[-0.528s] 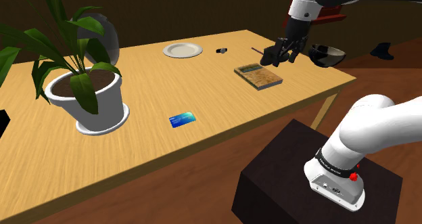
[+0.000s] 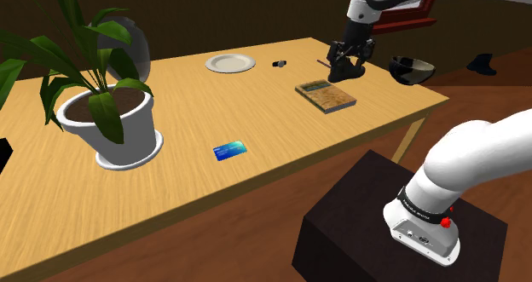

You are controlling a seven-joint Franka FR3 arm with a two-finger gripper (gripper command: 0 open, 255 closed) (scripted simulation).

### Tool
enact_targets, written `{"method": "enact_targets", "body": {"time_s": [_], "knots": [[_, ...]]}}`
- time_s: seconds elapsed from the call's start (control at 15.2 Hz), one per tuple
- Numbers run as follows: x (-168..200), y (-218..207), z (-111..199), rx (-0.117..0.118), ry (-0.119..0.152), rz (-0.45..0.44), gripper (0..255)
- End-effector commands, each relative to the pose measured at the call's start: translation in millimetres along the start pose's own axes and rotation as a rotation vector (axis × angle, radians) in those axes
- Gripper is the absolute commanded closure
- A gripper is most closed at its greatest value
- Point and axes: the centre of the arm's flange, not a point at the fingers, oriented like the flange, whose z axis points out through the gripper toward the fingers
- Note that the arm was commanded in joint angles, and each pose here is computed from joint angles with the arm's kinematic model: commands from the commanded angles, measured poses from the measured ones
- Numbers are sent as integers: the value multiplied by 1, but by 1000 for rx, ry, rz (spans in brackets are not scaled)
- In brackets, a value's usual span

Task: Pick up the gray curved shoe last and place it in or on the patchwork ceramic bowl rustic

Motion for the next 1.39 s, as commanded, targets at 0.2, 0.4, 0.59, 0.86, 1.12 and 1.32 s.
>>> {"method": "enact_targets", "body": {"time_s": [0.2,0.4,0.59,0.86,1.12,1.32], "knots": [[56,12,7,-53,31,221,0],[88,27,10,-85,50,352,0],[119,45,12,-117,68,482,0],[156,76,12,-160,92,657,0],[187,113,11,-203,116,831,0],[189,118,21,-206,118,846,0]]}}
